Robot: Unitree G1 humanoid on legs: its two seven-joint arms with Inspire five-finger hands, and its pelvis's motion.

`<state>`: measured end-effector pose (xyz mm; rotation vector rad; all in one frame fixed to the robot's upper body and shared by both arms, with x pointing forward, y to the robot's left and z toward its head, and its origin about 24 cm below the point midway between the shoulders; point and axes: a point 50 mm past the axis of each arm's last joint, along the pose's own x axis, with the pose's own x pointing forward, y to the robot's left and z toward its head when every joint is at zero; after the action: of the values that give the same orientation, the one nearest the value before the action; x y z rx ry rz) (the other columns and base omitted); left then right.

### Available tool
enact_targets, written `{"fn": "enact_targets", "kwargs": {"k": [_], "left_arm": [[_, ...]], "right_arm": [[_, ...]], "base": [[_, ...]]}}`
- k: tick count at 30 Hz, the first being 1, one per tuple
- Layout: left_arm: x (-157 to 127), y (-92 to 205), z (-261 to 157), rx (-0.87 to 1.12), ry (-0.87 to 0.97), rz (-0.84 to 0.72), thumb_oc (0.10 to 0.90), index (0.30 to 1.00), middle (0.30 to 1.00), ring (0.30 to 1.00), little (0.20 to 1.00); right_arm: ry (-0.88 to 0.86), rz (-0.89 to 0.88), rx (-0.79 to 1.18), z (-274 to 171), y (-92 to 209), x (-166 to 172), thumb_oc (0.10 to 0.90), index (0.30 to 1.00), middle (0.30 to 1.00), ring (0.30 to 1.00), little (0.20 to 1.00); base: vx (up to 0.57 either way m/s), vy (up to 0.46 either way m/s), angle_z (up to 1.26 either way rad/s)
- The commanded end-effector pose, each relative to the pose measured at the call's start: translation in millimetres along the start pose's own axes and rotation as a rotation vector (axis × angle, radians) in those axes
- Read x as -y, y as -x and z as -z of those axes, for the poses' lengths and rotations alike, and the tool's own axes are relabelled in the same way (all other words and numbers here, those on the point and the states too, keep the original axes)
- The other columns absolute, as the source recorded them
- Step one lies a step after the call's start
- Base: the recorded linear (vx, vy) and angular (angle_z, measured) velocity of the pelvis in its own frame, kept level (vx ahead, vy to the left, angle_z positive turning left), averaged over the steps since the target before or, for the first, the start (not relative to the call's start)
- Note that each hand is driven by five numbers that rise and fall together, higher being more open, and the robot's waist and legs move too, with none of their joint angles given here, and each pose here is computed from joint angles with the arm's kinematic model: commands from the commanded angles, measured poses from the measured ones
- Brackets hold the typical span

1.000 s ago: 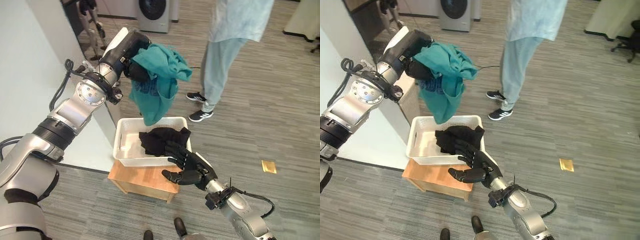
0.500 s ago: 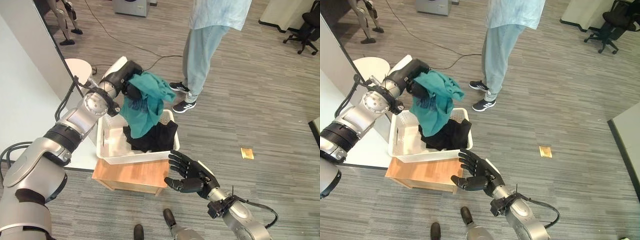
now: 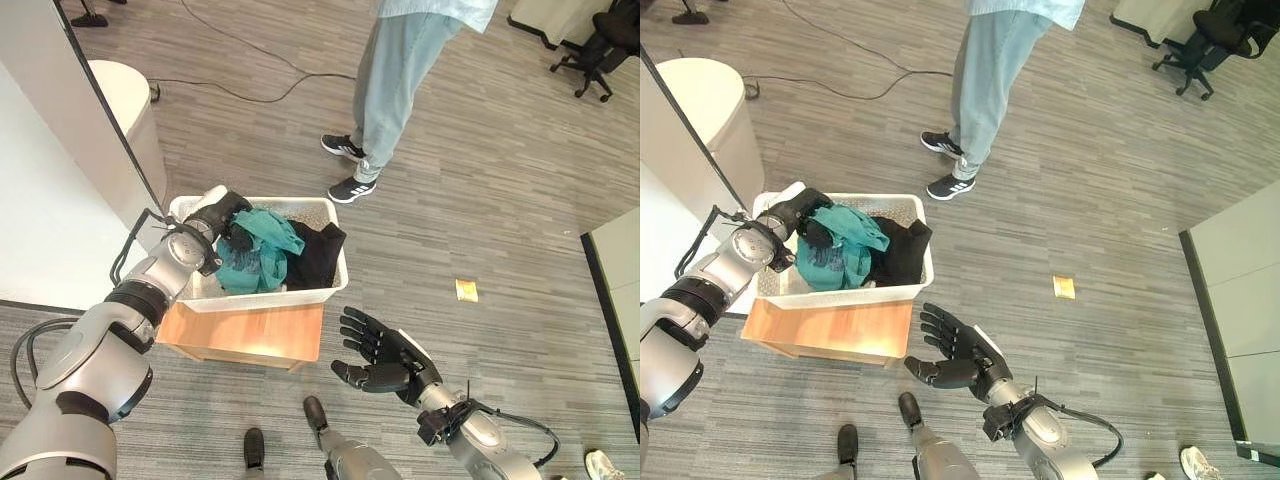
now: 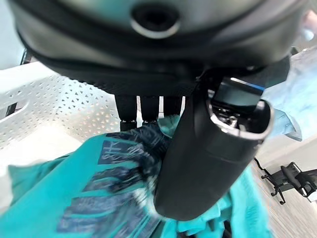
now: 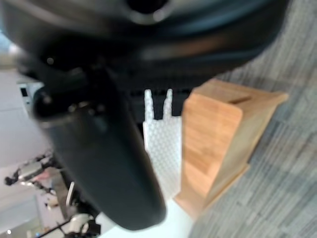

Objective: Pick up bed clothes into laundry basket.

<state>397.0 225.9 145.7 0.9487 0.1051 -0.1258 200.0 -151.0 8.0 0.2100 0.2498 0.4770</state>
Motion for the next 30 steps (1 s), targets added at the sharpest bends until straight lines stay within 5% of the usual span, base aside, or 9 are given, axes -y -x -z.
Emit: {"fn": "enact_targets", "kwargs": {"k": [1,10,14,17,22,23,24,30], "left_arm": [[-61,-1,-100,0.337,-0.027,-0.174,0.8,0.9,0.9,0.9,0.9],[-54,39,-157,0.681,-0.13,-0.02,0.8,0.9,0.9,0.9,0.9],[-77,78,-122,0.744,0.043,-0.084,0.8,0.9,0.9,0.9,0.9],[-62,107,-54,0.687,0.411,-0.131,0.8,0.9,0.9,0.9,0.9],[-63,109,-51,0.681,0.414,-0.137,0.8,0.9,0.9,0.9,0.9],[-13,120,-7,0.6,0.854,-0.131,0.8,0.9,0.9,0.9,0.9],[74,133,33,0.382,1.284,-0.013,0.8,0.9,0.9,0.9,0.9],[116,125,25,0.322,1.367,0.15,0.8,0.9,0.9,0.9,0.9]], "right_arm": [[0.084,-0.05,0.268,-60,1,2,0.8,0.9,0.9,0.9,0.9],[0.101,-0.063,0.271,-61,-2,2,0.8,0.9,0.9,0.9,0.9],[0.103,-0.075,0.288,-63,-2,1,0.8,0.9,0.9,0.9,0.9],[0.111,-0.096,0.307,-68,-12,-4,0.8,0.9,0.9,0.9,0.9],[0.115,-0.103,0.302,-67,-13,-5,0.8,0.9,0.9,0.9,0.9],[0.115,-0.113,0.346,-76,-23,-12,0.8,0.9,0.9,0.9,0.9],[0.121,-0.035,0.334,-70,-10,1,0.8,0.9,0.9,0.9,0.9],[0.133,0.145,0.375,-72,21,29,0.8,0.9,0.9,0.9,0.9]], "base": [[0.01,-0.007,0.07],[0.03,0.002,0.17],[0.01,0.005,0.17],[0.0,0.012,0.06],[-0.01,0.016,0.41],[0.19,0.047,0.14],[0.18,0.05,0.31],[0.21,-0.063,3.71]]}}
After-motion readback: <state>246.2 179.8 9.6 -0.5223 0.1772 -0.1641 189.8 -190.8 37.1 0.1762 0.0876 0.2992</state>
